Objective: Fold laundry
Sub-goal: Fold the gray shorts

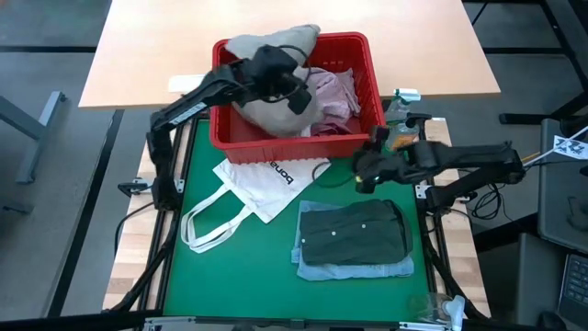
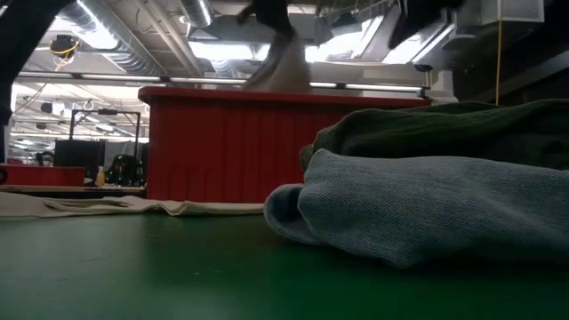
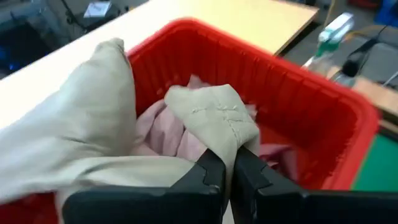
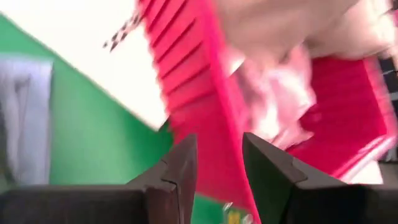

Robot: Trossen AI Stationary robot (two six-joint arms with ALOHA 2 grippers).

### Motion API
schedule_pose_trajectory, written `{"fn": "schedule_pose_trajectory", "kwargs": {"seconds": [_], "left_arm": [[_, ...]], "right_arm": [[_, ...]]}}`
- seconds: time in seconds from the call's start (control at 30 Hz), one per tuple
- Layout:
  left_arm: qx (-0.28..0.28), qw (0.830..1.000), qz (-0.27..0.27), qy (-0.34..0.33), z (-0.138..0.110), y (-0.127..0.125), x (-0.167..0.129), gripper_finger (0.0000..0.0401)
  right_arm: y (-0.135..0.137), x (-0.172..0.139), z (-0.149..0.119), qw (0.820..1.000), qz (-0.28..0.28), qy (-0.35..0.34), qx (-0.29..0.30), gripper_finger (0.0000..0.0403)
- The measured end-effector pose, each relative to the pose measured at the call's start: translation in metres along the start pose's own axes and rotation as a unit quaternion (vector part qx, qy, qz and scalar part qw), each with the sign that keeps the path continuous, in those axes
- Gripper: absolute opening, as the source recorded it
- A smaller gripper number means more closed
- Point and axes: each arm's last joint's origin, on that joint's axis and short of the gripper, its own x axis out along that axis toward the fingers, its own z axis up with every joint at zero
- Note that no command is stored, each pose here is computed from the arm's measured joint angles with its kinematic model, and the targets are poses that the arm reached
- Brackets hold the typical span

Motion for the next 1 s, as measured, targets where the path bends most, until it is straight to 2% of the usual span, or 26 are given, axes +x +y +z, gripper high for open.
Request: {"fn": "schedule_pose_trajectory", "kwargs": {"seconds": [0.17,0.43,0.6,0.73,0.93,1.0], "left_arm": [[-0.002,0.999,-0.033,-0.035,0.006,-0.007,-0.037,0.0002],[0.009,0.99,-0.1,-0.097,0.011,-0.037,-0.069,0.0002],[0.027,0.975,-0.13,-0.181,0.023,-0.052,-0.084,0.0002],[0.03,0.961,-0.133,-0.242,0.034,-0.051,-0.095,0.0002],[0.019,0.94,-0.132,-0.316,0.048,-0.043,-0.114,0.0002],[0.015,0.937,-0.132,-0.322,0.049,-0.04,-0.118,0.0002]], "right_arm": [[-0.028,-0.032,0.019,0.996,-0.039,-0.071,0.031,0.0128],[-0.056,-0.069,0.035,0.987,-0.04,-0.153,0.038,0.0128],[-0.062,-0.076,0.029,0.988,-0.039,-0.144,0.03,0.0128],[-0.065,-0.081,0.017,0.992,-0.034,-0.121,0.024,0.0128],[-0.082,-0.081,0.003,0.989,-0.032,-0.104,0.097,0.0128],[-0.091,-0.078,-0.002,0.988,-0.035,-0.094,0.118,0.0128]]}}
